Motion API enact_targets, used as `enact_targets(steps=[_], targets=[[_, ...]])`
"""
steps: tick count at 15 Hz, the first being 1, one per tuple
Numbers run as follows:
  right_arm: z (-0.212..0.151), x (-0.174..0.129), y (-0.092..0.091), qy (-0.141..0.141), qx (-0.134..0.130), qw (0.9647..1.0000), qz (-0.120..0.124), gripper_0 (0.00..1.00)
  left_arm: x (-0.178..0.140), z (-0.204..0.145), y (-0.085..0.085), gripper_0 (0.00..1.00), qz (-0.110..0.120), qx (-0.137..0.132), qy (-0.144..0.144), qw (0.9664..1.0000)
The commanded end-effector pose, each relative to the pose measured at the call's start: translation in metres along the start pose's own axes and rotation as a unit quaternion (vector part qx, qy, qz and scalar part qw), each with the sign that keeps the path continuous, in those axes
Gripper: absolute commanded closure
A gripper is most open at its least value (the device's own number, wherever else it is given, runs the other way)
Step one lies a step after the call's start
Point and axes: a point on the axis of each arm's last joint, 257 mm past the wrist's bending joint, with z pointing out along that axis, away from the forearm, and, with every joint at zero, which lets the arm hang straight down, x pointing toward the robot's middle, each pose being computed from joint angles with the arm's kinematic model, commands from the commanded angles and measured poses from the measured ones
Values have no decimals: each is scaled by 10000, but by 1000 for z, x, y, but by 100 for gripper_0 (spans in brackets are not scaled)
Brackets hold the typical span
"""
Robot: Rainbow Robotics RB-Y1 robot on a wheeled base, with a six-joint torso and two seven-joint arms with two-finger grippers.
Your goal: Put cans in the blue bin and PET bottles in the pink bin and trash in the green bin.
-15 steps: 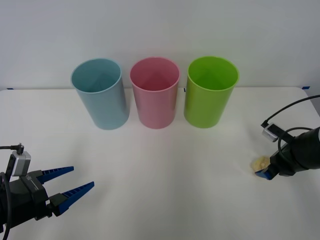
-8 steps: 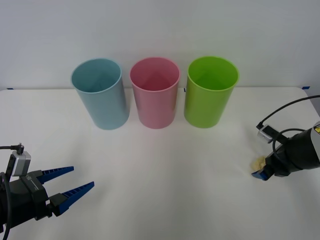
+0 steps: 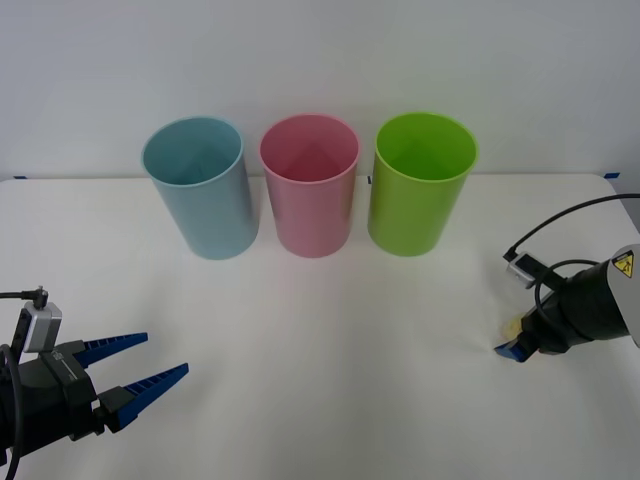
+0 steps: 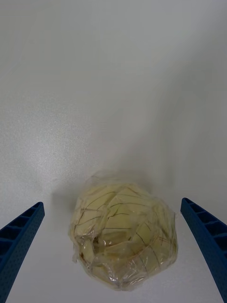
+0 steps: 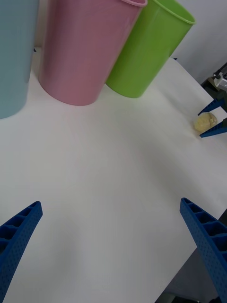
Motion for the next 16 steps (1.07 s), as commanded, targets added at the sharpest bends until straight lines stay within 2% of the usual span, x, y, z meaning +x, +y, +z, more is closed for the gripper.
enact_targets(steps=[1, 5, 6, 7, 8, 12, 16], targets=[[1, 0, 2, 21, 4, 10000, 0, 0, 0, 0, 0, 0, 0, 0, 0, 10000], [4, -1, 3, 33, 33, 10000, 53, 0, 0, 0, 0, 0, 0, 0, 0, 10000], [4, -2, 3, 32, 44, 10000, 46, 22, 0, 0, 0, 0, 0, 0, 0, 10000], [6, -4, 4, 18, 60, 10000, 31, 82, 0, 0, 0, 0, 0, 0, 0, 10000], [6, -4, 3, 27, 102, 9999, 50, 100, 0, 0, 0, 0, 0, 0, 0, 10000], [6, -3, -6, 46, 275, 9996, -42, 100, 0, 0, 0, 0, 0, 0, 0, 10000], [6, -5, -7, 26, 310, 9994, -129, 100, 0, 0, 0, 0, 0, 0, 0, 10000]])
